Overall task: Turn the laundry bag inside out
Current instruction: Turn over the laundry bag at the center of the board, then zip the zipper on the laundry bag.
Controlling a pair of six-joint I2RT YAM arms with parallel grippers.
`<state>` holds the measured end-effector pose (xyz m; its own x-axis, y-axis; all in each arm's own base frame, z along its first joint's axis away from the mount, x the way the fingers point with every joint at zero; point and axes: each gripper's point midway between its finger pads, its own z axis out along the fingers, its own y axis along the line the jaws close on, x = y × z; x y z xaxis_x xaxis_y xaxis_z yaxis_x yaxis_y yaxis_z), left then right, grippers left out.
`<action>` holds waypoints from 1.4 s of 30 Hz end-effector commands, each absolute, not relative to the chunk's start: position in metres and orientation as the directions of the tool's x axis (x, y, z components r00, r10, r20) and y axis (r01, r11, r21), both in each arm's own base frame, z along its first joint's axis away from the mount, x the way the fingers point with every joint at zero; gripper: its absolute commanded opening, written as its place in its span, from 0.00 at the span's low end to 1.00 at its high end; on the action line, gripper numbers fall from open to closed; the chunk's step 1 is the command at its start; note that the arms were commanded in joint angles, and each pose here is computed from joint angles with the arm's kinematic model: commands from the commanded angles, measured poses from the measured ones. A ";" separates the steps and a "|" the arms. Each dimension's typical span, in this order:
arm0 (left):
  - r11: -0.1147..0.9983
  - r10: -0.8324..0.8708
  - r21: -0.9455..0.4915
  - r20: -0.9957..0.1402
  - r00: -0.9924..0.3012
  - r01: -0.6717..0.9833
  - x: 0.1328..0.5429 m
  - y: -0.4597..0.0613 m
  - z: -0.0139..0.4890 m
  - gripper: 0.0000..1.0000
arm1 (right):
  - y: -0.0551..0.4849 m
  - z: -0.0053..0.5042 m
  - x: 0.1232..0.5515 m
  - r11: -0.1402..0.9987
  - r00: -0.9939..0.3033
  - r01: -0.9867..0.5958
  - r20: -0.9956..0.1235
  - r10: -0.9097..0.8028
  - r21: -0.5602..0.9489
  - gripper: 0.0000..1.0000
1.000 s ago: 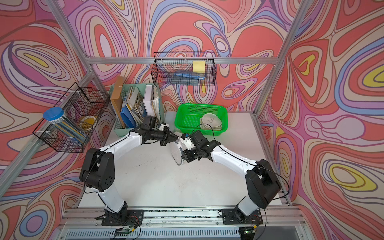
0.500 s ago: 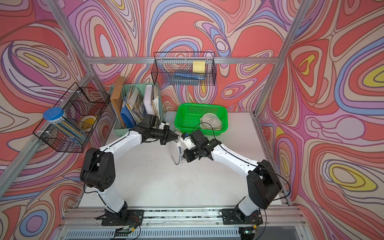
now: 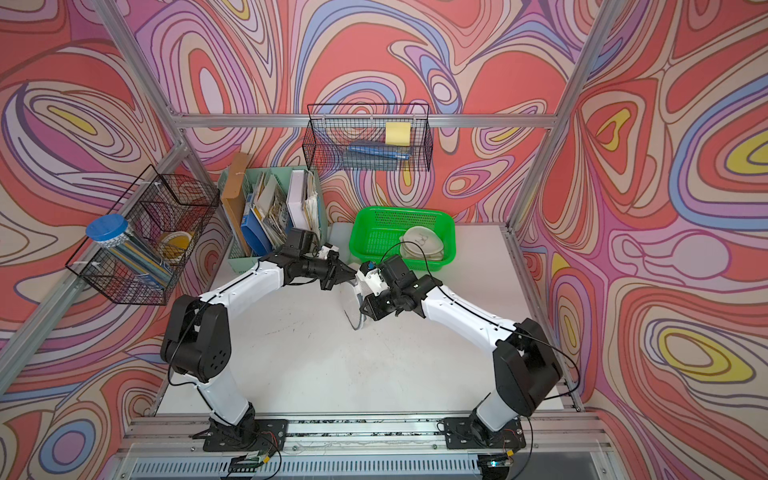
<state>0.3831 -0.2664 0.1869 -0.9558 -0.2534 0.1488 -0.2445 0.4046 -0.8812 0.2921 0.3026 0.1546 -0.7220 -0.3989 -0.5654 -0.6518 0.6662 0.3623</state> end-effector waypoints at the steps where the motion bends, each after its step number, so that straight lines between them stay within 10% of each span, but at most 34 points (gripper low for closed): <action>1: 0.403 -0.244 -0.884 0.143 -0.959 -0.235 0.387 -0.266 0.189 0.00 | 0.307 0.156 0.296 0.658 -0.721 -0.654 -0.569 -0.395 0.372 0.23; 42: 0.406 -0.248 -0.883 0.142 -0.958 -0.236 0.384 -0.265 0.190 0.00 | 0.303 0.135 0.290 0.671 -0.748 -0.634 -0.523 -0.408 0.384 0.13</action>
<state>0.3827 -0.2663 0.1865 -0.9553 -0.2537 0.1517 -0.2474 0.4053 -0.8801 0.2887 0.3042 0.1456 -0.7359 -0.4072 -0.5410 -0.6468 0.6590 0.3838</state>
